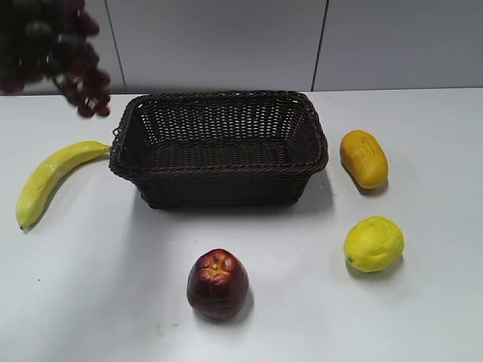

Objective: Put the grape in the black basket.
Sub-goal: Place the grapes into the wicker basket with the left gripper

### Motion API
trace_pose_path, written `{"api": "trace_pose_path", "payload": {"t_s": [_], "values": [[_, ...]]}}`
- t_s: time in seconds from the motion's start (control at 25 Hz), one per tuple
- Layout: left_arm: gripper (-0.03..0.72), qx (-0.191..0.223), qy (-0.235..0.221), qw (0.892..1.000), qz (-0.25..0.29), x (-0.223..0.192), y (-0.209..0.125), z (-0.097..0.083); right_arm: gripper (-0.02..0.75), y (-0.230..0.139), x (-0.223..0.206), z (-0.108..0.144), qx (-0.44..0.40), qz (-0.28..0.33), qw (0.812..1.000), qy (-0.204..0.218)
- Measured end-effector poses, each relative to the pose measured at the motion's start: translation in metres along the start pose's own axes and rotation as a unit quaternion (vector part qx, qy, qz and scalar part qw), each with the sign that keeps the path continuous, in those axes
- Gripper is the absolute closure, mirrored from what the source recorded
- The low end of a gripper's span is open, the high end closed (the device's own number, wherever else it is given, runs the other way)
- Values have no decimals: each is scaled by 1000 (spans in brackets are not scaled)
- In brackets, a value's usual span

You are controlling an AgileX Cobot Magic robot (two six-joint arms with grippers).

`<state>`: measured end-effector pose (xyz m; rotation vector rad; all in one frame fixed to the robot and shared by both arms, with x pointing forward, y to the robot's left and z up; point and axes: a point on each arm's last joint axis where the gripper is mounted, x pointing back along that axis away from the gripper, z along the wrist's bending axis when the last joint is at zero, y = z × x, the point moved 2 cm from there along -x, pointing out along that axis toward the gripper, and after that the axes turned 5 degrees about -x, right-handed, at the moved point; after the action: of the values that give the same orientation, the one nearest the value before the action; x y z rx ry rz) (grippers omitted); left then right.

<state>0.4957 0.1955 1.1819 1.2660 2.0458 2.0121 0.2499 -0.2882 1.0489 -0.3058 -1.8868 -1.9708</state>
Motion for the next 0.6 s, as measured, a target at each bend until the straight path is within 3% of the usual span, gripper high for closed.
{"api": "trace_pose_path", "payload": {"t_s": [0.12,0.28,0.44,0.6], "values": [[455,-4,-5,1000,-19,-12,29,3,187,0,0,0,0,0,1000,0],[457,-10,-24,1000,1,-51,41,1,187,0,0,0,0,0,1000,0],[459,-9,-50,997,61,-111,24,-6,187,0,0,0,0,0,1000,0],[464,-1,-51,991,120,-175,-7,-1,187,0,0,0,0,0,1000,0]]}}
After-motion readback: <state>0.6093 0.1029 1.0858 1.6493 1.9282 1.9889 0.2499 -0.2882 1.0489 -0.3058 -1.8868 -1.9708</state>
